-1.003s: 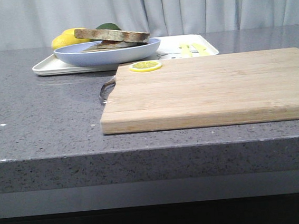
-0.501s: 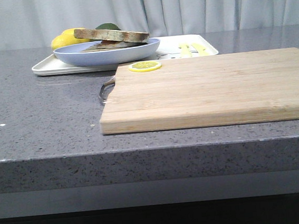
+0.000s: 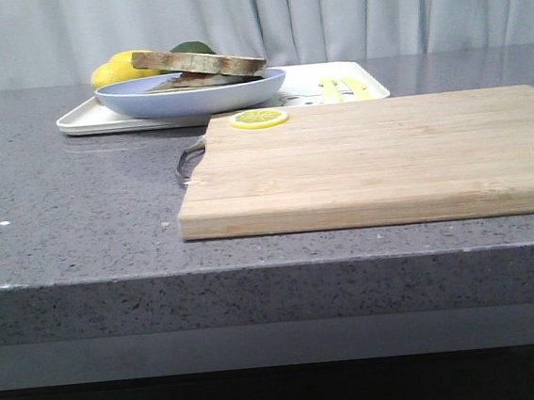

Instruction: Place bread and move sandwich to tray

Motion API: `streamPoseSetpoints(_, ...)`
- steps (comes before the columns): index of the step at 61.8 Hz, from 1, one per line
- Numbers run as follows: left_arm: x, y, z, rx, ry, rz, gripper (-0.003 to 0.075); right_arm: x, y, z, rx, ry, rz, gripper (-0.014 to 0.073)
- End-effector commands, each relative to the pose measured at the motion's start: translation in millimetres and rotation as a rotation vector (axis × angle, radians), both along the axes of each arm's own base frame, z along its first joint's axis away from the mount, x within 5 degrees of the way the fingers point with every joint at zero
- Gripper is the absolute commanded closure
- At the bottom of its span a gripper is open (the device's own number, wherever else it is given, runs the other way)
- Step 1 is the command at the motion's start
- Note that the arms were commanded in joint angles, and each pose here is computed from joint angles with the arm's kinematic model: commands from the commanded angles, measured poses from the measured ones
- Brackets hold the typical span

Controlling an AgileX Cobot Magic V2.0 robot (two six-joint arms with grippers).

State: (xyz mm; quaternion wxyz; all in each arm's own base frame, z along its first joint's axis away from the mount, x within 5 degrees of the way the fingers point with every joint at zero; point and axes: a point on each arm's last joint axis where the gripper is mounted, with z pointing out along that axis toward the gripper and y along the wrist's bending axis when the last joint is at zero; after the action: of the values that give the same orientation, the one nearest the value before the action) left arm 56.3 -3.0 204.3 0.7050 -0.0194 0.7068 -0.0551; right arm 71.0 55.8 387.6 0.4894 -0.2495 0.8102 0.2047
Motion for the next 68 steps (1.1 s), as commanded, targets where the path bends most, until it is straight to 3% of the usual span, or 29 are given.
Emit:
streamPoseSetpoints(1, -2.6, 0.0, 9.4, -0.019, -0.117, -0.006, 0.0741, 1.4, 0.1, 11.5, 0.053, -0.066, -0.016, 0.0665)
streamPoseSetpoints(68, -2.6, -1.4, 9.3, -0.023, -0.115, -0.033, 0.0741, 1.4, 0.1, 11.5, 0.053, -0.066, -0.016, 0.0665)
